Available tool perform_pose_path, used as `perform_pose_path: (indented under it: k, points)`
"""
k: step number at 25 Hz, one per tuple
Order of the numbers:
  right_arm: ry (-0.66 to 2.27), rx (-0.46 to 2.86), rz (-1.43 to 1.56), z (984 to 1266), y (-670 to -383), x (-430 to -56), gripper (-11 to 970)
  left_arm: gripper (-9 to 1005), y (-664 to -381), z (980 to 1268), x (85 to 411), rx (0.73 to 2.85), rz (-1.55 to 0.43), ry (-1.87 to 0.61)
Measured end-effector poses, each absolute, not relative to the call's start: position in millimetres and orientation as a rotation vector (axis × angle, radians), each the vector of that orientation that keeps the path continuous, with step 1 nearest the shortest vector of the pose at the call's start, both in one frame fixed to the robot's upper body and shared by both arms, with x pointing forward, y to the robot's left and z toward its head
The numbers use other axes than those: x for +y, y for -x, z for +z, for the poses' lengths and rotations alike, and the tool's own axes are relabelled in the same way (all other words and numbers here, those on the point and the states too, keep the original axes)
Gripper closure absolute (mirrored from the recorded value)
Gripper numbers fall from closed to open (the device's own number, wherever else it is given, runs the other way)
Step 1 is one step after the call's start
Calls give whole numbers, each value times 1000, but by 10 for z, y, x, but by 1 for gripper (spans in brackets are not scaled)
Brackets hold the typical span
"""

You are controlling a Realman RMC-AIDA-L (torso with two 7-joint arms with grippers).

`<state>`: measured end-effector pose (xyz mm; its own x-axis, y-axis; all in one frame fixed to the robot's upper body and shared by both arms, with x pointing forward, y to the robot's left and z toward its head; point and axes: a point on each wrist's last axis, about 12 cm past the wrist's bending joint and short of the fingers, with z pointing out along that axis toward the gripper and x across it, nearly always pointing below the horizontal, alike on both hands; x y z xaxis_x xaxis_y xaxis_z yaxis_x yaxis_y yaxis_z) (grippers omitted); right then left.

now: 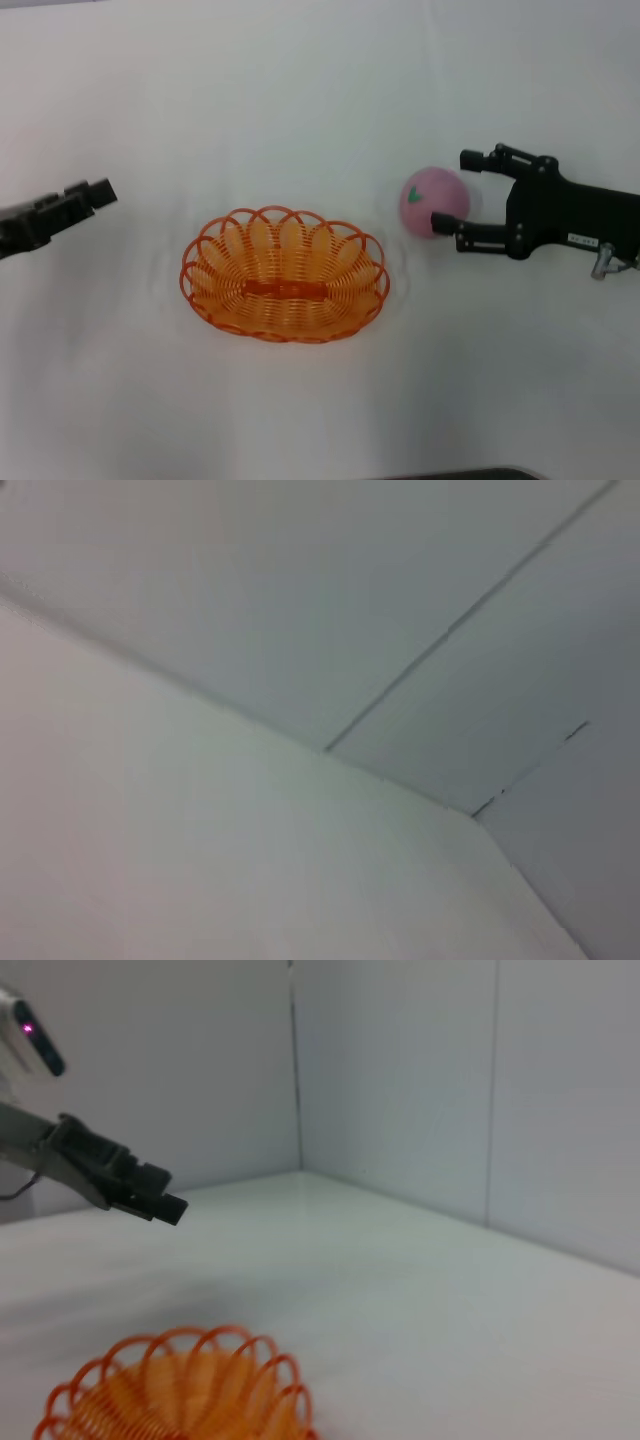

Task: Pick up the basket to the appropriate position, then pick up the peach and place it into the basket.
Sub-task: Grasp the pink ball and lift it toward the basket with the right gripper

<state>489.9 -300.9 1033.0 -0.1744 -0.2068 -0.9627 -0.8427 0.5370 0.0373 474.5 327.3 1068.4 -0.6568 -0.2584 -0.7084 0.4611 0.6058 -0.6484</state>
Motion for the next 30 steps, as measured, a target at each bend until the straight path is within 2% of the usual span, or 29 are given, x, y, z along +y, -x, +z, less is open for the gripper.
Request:
perform_pose_path:
  k: [5, 11, 16, 22, 30]
  points:
    - [826, 1681, 720, 10321, -4917, -3004, 29, 479, -4720, 10685, 3216, 1832, -975, -425]
    - [791, 1679, 725, 10320, -4937, -2987, 28, 280, -4623, 10608, 3173, 1705, -850, -611]
    - [779, 1702, 713, 10287, -4948, -2983, 28, 201, -4467, 10549, 3251, 1616, -729, -673]
    - [750, 1714, 709, 10263, -4923, -3006, 27, 106, -4275, 10429, 3263, 1625, -683, -736]
    - [612, 1774, 797, 10299, -4961, -3045, 28, 110, -4124, 10349, 3207, 1662, -767, -812]
